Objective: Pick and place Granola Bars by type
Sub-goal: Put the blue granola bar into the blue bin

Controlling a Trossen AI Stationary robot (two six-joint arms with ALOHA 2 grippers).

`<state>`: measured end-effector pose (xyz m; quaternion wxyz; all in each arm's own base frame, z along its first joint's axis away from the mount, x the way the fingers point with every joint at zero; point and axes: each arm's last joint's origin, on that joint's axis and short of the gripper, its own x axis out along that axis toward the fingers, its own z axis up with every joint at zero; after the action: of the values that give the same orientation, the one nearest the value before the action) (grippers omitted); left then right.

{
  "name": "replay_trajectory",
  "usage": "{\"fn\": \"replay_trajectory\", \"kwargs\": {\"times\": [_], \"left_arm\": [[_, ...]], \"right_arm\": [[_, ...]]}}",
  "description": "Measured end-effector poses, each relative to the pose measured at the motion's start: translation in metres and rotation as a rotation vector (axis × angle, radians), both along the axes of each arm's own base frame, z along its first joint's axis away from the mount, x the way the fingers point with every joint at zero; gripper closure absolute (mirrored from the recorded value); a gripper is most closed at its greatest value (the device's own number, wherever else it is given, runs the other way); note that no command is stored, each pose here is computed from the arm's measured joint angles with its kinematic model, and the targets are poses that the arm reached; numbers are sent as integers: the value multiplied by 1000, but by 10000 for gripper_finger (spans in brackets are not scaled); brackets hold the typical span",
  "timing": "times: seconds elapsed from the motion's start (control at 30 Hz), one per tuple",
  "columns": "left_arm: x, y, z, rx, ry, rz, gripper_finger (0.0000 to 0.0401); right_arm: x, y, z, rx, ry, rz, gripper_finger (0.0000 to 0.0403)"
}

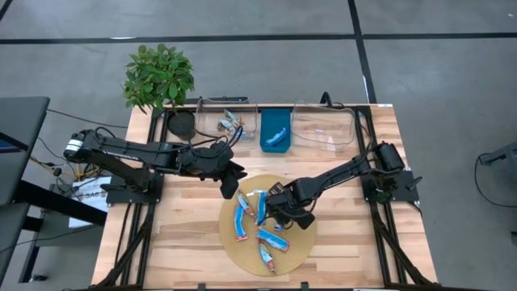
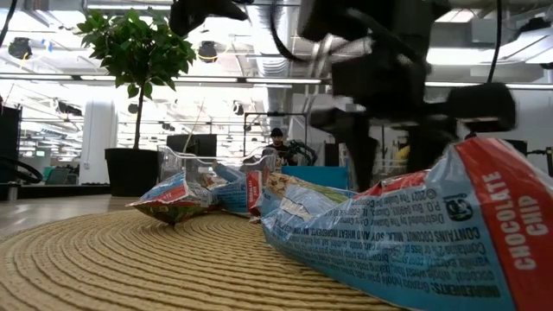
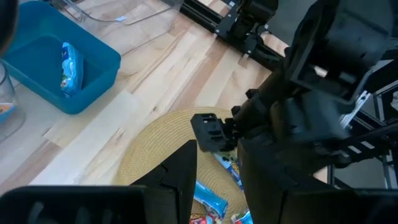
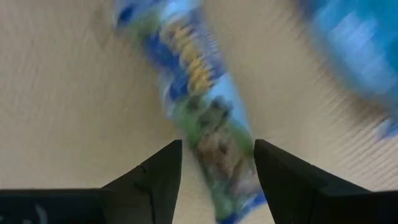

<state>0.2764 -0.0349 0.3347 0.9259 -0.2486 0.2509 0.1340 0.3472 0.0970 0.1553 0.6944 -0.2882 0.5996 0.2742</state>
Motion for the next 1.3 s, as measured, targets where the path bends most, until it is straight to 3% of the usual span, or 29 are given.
{"fn": "replay_trajectory", "kwargs": {"times": [0.3, 0.63, 0.77, 0.97, 1.3], "left_arm": [[0, 0, 0, -14, -5, 18, 294], [0, 1, 0, -10, -4, 27, 294], [0, 1, 0, -10, -7, 28, 294], [0, 1, 1, -11, -13, 28, 294], [1, 0, 1, -14, -19, 28, 294]], "right_arm": [[6, -3, -16, -6, 22, -11, 229], [6, -9, -11, 43, 32, -137, 350], [5, -16, 14, 168, -3, -244, 372], [-3, -38, 72, 277, -177, -388, 358], [-17, -136, 151, 469, -611, -968, 360]]}}
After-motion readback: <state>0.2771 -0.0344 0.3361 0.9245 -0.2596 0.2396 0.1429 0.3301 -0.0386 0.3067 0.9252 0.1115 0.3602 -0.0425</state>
